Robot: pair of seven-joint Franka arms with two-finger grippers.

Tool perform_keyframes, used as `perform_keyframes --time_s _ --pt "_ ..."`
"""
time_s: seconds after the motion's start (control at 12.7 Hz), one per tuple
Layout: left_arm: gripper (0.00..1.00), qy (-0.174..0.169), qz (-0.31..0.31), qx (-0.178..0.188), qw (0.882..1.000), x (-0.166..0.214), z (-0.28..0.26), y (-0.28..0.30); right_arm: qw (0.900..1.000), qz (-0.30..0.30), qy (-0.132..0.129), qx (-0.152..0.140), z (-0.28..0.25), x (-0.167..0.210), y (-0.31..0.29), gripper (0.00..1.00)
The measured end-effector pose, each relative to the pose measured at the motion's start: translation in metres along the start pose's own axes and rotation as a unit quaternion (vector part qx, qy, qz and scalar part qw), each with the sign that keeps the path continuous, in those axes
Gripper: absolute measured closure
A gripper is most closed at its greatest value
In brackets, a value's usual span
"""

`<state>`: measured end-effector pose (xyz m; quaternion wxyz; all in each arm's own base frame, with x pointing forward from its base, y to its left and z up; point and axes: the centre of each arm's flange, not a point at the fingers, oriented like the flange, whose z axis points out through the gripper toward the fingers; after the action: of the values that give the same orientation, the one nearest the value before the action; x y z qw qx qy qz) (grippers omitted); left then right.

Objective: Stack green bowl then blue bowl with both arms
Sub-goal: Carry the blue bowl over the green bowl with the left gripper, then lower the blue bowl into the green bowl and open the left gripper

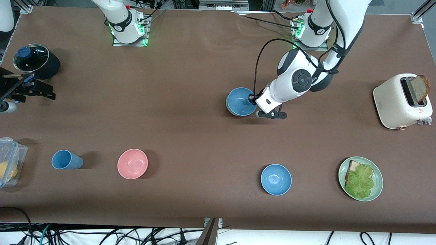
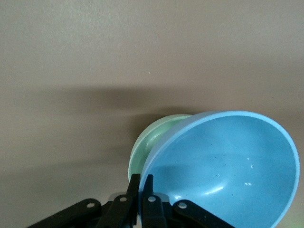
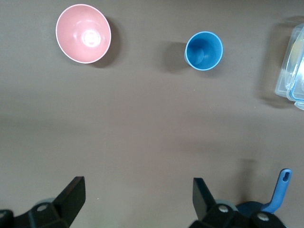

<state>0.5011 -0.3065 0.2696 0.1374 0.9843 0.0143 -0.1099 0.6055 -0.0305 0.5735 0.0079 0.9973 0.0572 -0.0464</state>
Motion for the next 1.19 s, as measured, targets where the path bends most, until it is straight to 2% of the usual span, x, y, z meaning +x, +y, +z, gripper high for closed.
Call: perform_keyframes --time_s 0.71,1.19 --pt "0.95 -0.019 -0.005 0.009 1.000 -0.010 0.020 -0.002 1.000 0.000 0.000 0.000 0.000 0.000 0.000 0.00" --pt "0.95 -0.024 -0.014 0.027 0.999 -0.014 0.038 0.002 1.000 0.001 0.000 0.000 0.000 0.000 0.000 0.00"
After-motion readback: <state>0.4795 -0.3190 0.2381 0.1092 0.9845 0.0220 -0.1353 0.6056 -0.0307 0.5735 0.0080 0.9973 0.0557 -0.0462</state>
